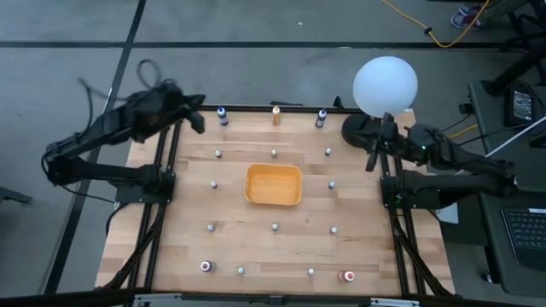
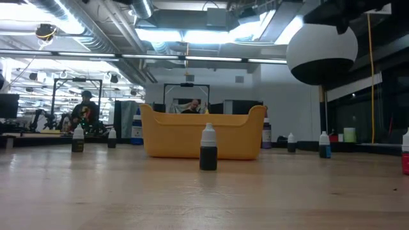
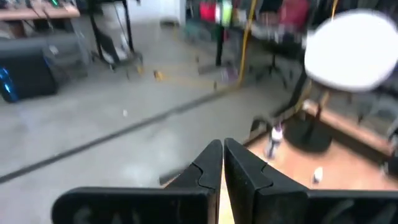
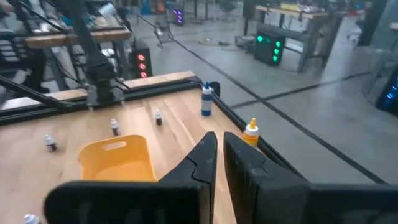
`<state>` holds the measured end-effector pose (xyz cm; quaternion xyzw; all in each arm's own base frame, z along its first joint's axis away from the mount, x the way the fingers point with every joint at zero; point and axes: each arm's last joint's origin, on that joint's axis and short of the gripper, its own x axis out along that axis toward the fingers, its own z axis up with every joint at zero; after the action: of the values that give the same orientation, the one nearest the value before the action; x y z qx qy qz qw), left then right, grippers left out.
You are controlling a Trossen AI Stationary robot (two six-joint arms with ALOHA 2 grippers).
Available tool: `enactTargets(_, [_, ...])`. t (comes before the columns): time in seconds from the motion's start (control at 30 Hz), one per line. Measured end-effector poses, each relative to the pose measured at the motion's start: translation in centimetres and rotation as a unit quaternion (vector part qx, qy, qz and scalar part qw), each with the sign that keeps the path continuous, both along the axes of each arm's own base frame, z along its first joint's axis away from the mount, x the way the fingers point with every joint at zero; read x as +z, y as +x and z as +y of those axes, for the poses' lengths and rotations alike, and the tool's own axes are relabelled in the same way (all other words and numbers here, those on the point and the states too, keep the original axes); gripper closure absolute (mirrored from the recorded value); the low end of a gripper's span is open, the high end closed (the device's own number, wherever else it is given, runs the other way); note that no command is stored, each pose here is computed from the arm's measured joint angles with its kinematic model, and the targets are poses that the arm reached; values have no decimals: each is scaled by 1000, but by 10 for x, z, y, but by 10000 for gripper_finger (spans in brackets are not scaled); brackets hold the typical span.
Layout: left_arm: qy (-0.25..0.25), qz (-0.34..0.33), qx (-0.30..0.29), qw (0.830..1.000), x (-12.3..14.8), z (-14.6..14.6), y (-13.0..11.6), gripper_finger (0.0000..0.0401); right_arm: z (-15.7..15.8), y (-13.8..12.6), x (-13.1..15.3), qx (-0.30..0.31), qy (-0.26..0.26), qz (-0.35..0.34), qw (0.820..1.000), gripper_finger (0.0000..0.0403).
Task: Pick & Place food coloring
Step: Put the blue food coloring bottle into the yellow bin
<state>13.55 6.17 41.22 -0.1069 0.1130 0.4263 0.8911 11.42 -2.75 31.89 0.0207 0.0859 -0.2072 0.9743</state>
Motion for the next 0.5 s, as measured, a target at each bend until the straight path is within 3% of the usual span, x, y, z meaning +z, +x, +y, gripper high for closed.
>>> enactTargets(0.2, [-79, 106, -39, 990, -4, 40, 22, 385, -5, 11, 17, 22, 11, 1, 1000, 369])
enactTargets(0.5, [-193, 195, -98, 956, -36, 113, 19, 385, -9, 6, 31, 2, 27, 21, 999, 369])
